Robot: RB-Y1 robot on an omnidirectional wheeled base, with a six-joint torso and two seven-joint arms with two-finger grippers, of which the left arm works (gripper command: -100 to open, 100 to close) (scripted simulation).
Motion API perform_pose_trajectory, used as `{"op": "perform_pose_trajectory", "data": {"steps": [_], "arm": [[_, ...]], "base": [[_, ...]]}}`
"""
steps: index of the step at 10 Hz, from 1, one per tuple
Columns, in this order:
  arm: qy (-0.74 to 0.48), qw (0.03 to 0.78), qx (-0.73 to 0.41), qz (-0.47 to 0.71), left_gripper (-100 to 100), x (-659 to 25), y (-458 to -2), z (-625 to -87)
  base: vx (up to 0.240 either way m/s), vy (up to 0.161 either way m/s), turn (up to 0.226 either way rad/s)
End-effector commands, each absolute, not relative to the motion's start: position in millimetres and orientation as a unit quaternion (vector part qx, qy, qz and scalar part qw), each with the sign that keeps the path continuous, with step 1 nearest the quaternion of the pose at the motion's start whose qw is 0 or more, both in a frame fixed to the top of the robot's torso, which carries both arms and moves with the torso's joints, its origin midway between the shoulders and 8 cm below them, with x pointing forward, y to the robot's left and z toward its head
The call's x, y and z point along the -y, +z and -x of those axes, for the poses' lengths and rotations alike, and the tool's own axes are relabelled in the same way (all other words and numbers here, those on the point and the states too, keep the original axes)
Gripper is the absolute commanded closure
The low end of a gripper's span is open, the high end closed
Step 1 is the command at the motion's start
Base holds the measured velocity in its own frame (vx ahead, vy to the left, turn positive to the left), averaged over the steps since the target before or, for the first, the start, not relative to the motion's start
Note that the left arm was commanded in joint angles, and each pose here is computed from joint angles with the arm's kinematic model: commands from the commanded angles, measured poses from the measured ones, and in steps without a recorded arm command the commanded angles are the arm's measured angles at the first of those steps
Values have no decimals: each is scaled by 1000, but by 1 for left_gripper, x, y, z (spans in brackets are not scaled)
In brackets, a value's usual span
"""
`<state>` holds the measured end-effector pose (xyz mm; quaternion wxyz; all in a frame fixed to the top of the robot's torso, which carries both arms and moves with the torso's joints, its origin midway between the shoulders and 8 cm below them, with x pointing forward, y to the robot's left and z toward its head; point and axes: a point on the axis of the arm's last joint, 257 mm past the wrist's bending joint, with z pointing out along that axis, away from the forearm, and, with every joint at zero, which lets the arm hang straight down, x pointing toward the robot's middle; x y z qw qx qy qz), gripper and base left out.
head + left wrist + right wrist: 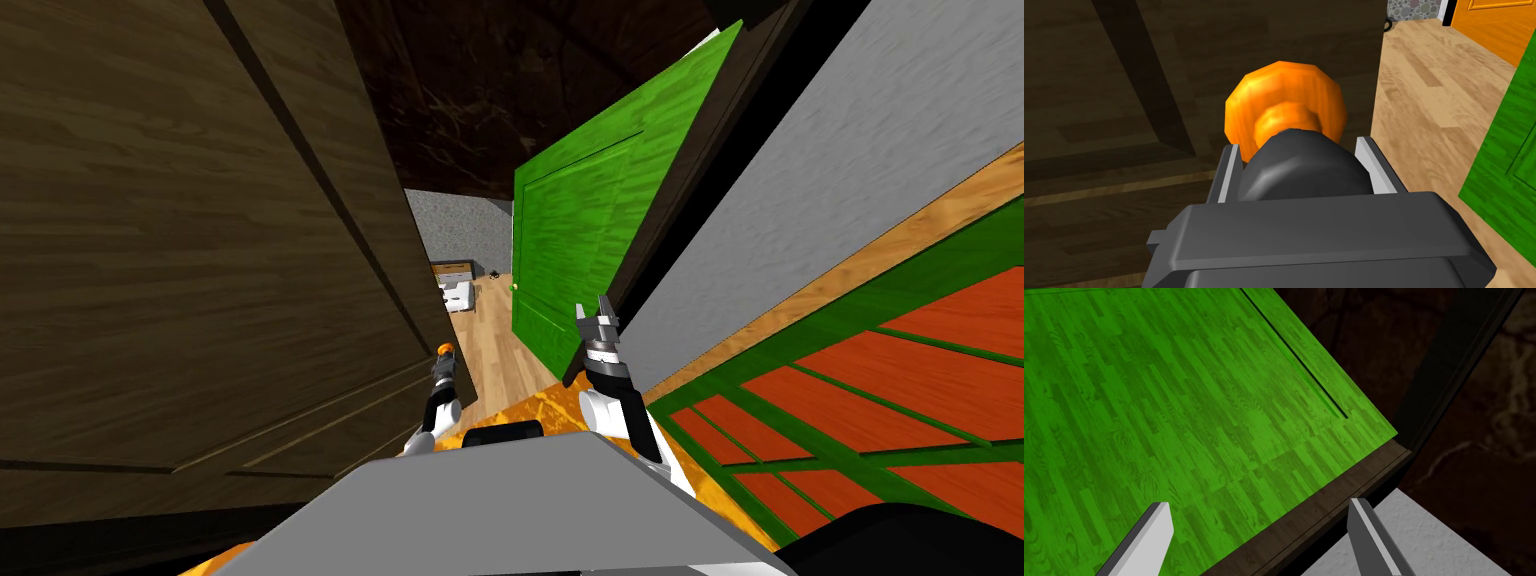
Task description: Push the door open
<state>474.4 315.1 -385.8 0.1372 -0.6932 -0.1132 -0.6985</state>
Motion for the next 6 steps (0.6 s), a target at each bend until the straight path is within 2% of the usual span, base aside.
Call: {"op": "perform_pose_trajectory", "data": {"steps": [1,6], "arm": [[-699,147,117,690,100,-326,-387,-471],[-694,174,143,684,100,-359,-386,-459]], "base": [[6,-5,4],[103,-11,5]]}}
